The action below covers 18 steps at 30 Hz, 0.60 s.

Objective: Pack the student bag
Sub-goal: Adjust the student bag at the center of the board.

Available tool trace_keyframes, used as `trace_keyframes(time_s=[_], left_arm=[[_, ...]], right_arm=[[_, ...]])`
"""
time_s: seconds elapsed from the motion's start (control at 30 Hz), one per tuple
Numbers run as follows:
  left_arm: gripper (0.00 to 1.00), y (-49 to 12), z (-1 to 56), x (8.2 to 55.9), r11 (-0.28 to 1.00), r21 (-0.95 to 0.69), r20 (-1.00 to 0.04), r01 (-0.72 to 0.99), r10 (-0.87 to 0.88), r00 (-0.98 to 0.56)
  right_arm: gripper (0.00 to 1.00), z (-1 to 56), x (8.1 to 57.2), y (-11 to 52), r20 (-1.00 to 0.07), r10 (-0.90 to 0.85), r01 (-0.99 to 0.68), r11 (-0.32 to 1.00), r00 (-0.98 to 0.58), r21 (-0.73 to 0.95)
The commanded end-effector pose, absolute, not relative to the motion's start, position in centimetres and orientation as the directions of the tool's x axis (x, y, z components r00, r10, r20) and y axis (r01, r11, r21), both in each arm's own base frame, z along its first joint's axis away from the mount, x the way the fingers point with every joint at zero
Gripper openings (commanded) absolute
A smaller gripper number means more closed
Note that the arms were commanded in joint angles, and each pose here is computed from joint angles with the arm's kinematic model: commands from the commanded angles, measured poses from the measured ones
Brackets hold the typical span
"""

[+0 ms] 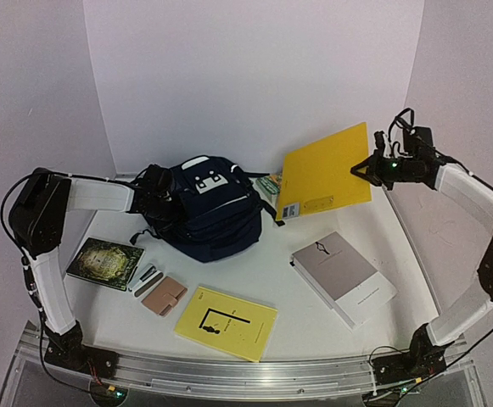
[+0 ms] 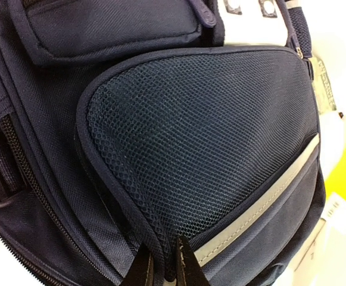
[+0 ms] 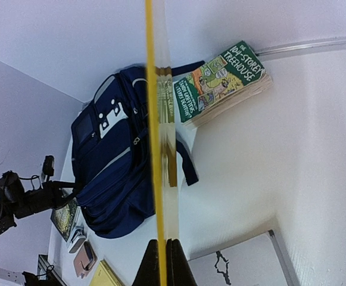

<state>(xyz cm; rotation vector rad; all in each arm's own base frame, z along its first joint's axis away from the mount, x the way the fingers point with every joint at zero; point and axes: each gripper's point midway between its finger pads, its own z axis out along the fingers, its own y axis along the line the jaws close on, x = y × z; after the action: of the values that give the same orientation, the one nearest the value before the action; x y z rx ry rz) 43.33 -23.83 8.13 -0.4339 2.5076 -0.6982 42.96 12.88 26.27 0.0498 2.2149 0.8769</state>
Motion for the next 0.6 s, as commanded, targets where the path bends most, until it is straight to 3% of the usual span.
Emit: trace_keyframes(time_s=[0.0,0.03,0.2,0.3,0.37,0.47,0.57], left_arm=[[0.0,-27.8,11.9,46.2,0.681,-0.724,-0.361,-0.109,-0.509,-0.781],[0.01,-28.2,13.0,46.6,0.665,-0.742,-0.376,-0.082,-0.514,-0.771],[0.33,-27.9,16.9,46.1,0.803,-0.59,-0.565,0.088,-0.331,-0.756],[0.62,-26.9,17.8,45.4,0.901,-0.387,-0.656,0.196,-0.119,-0.745],[0.79,-25.1,17.8,45.6,0.946,-0.272,-0.682,0.177,-0.06,-0.729],[0.86,-22.4,17.8,47.1,0.973,-0.191,-0.697,0.131,-0.041,-0.716],[0.88,-20.3,17.4,49.8,0.977,-0.19,-0.706,0.101,-0.065,-0.705]], right_arm=[[0.0,27.4,40.6,12.8,-0.621,0.275,-0.263,0.727,-0.734,0.634],[0.0,26.8,40.1,13.2,-0.599,0.272,-0.264,0.71,-0.753,0.653],[0.0,24.1,37.9,13.8,-0.524,0.254,-0.239,0.675,-0.813,0.698],[0.0,22.6,37.1,14.3,-0.477,0.245,-0.221,0.651,-0.844,0.726],[0.0,21.8,36.5,14.7,-0.442,0.239,-0.208,0.632,-0.864,0.747],[0.0,21.2,36.0,15.3,-0.423,0.224,-0.207,0.619,-0.878,0.757],[0.0,20.7,35.7,16.0,-0.404,0.211,-0.201,0.614,-0.89,0.763]])
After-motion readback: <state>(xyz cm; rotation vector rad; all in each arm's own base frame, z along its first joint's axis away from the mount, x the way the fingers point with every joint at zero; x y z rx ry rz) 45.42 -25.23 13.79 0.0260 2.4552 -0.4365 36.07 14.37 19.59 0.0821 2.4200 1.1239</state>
